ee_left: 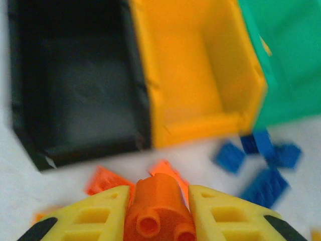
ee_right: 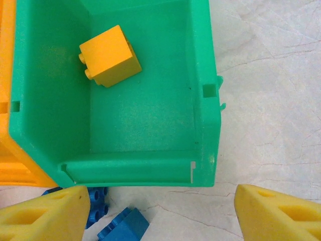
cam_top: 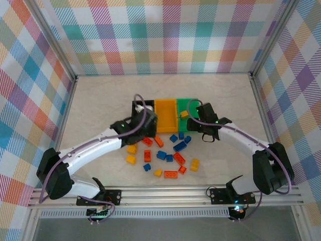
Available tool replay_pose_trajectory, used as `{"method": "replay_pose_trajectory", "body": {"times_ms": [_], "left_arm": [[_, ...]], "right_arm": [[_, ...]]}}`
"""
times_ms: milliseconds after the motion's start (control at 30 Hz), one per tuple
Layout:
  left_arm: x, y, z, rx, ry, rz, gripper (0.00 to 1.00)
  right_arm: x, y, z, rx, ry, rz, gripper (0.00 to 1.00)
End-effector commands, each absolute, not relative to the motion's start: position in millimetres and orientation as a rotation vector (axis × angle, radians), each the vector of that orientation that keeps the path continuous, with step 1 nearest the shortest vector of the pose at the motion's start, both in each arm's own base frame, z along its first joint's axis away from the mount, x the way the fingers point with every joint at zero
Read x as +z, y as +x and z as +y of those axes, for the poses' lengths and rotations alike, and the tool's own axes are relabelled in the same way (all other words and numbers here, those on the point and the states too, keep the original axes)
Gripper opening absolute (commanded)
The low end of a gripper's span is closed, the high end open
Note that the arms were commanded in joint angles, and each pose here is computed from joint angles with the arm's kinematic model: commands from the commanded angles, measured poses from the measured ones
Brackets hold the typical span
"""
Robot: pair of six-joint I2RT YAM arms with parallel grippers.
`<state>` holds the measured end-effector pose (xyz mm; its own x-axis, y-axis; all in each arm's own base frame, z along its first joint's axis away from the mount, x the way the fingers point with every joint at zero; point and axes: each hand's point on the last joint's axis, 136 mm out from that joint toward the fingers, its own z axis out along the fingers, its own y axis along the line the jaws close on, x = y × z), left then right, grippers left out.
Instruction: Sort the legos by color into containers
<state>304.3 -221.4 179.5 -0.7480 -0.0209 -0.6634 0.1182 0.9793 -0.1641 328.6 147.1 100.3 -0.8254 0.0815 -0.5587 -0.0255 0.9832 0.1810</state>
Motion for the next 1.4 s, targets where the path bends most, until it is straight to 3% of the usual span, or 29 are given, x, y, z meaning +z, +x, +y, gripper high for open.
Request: {"method": "replay_pose_trajectory", "body": {"times_ms": [0,200,433,633,833,1067,1233,1300,1367], "left_arm": [[196,343,-201,-0.215,-0.031,2.335,0.28],[177,394,-189,-0.104,-0.126,2.365,0.27],[143,424,-181,-0.002,-0.198,2.446,0.25],[127,434,-188,0.029,-0.192,2.496,0.33],[130,433,-191,-0.009,-0.198,2.495,0.55],[170,419,-199,-0.190,-0.213,2.426,0.75],[193,380,-217,-0.396,-0.160,2.373,0.86],[194,362,-223,-0.437,-0.131,2.370,0.98],[189,344,-225,-0.469,-0.111,2.382,1.00]], "right_arm": [[107,330,149,0.287,0.063,2.503,0.76],[106,328,149,0.289,0.058,2.509,0.76],[110,321,151,0.330,0.044,2.504,0.76],[106,312,150,0.339,0.032,2.525,0.77],[103,305,154,0.385,0.022,2.542,0.78],[97,292,156,0.445,0.051,2.572,0.78],[79,277,168,0.496,0.082,2.609,0.77],[73,274,172,0.463,0.086,2.614,0.77],[71,274,174,0.430,0.100,2.607,0.77]]}}
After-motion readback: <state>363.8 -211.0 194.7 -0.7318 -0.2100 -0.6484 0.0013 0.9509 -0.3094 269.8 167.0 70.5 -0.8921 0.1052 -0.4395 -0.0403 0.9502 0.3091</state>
